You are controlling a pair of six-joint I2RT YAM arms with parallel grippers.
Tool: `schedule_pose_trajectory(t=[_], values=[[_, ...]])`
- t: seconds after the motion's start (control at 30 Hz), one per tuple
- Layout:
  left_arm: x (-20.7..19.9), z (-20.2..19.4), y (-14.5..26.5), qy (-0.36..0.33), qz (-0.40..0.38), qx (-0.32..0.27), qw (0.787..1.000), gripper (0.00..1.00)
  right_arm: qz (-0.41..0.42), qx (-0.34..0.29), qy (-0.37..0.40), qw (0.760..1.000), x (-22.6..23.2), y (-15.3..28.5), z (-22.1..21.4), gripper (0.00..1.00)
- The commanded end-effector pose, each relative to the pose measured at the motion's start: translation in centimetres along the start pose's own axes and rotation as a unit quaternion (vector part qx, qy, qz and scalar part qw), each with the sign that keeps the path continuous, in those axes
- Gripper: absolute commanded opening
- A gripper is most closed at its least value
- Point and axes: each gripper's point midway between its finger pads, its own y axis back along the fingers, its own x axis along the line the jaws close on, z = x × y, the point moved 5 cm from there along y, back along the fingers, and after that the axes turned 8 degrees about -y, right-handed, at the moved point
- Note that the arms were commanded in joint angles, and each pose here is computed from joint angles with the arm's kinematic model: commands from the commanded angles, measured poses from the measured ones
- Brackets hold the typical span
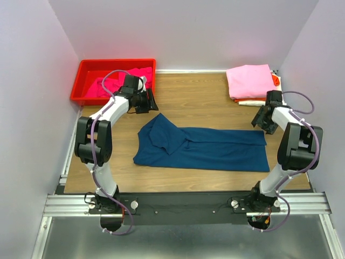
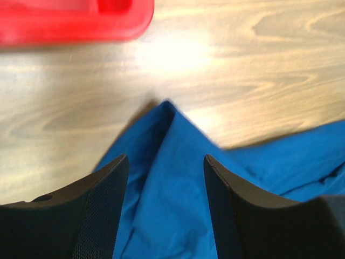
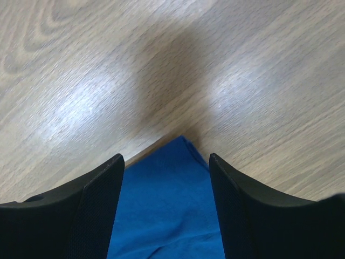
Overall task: Fold and stack the t-shirts
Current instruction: Fold the tshirt
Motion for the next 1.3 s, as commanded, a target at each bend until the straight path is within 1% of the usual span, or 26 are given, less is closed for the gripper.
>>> schedule_pose_trajectory(t=[0.0, 0.1, 0.13, 0.2, 0.33, 0.4, 0.5, 0.63, 0.83, 1.07, 1.17, 1.2, 1.27], values=[[-0.6, 1.5, -1.1, 0.008, -0.029, -0.018, 0.999, 0.66, 0.001, 0.005, -0.008, 1.0, -0.5, -0.9, -0.3, 0.7], [-0.6, 1.6, -1.8, 0.011, -0.031, -0.014, 0.999, 0.66, 0.005, 0.014, -0.011, 1.0, -0.7, -1.3, -0.6, 0.65], [-0.7, 1.7, -1.9, 0.011, -0.035, -0.013, 0.999, 0.66, 0.005, 0.016, -0.012, 1.0, -0.8, -1.5, -0.7, 0.61], [-0.8, 1.5, -2.3, 0.013, -0.037, -0.009, 0.999, 0.66, 0.007, 0.021, -0.012, 1.0, -0.7, -1.7, -0.9, 0.58], [-0.9, 1.4, -2.7, 0.013, -0.035, -0.006, 0.999, 0.66, 0.004, 0.027, -0.015, 1.0, -0.7, -2.0, -1.3, 0.47], [-1.1, 1.4, -2.9, 0.01, -0.032, -0.006, 0.999, 0.66, -0.002, 0.03, -0.015, 0.999, -0.9, -2.2, -1.5, 0.37], [-1.5, 1.0, -3.7, 0.005, -0.032, 0.003, 0.999, 0.66, -0.012, 0.032, -0.016, 0.999, -1.2, -2.5, -1.7, 0.19], [-1.7, 0.4, -4.9, -0.007, -0.015, 0.019, 1.0, 0.66, -0.018, 0.036, -0.014, 0.999, -1.4, -2.7, -2.0, 0.18], [-0.9, 0.5, -5.3, -0.012, 0.024, 0.019, 0.999, 0.66, -0.018, 0.036, -0.013, 0.999, -1.6, -2.6, -2.2, 0.18], [-1.0, -0.8, -6.6, -0.017, 0.015, 0.045, 0.999, 0.65, -0.021, 0.035, -0.013, 0.999, -1.7, -2.7, -2.1, 0.18], [-0.9, -1.6, -7.0, -0.016, 0.012, 0.057, 0.998, 0.6, -0.02, 0.035, -0.014, 0.999, -1.6, -2.7, -2.1, 0.17], [-0.9, -1.8, -7.1, -0.016, 0.01, 0.06, 0.998, 0.59, -0.021, 0.035, -0.016, 0.999, -1.6, -2.7, -2.1, 0.15], [-0.9, -2.2, -7.3, -0.018, 0.005, 0.067, 0.998, 0.49, -0.023, 0.035, -0.018, 0.999, -1.6, -2.9, -2.0, 0.13]])
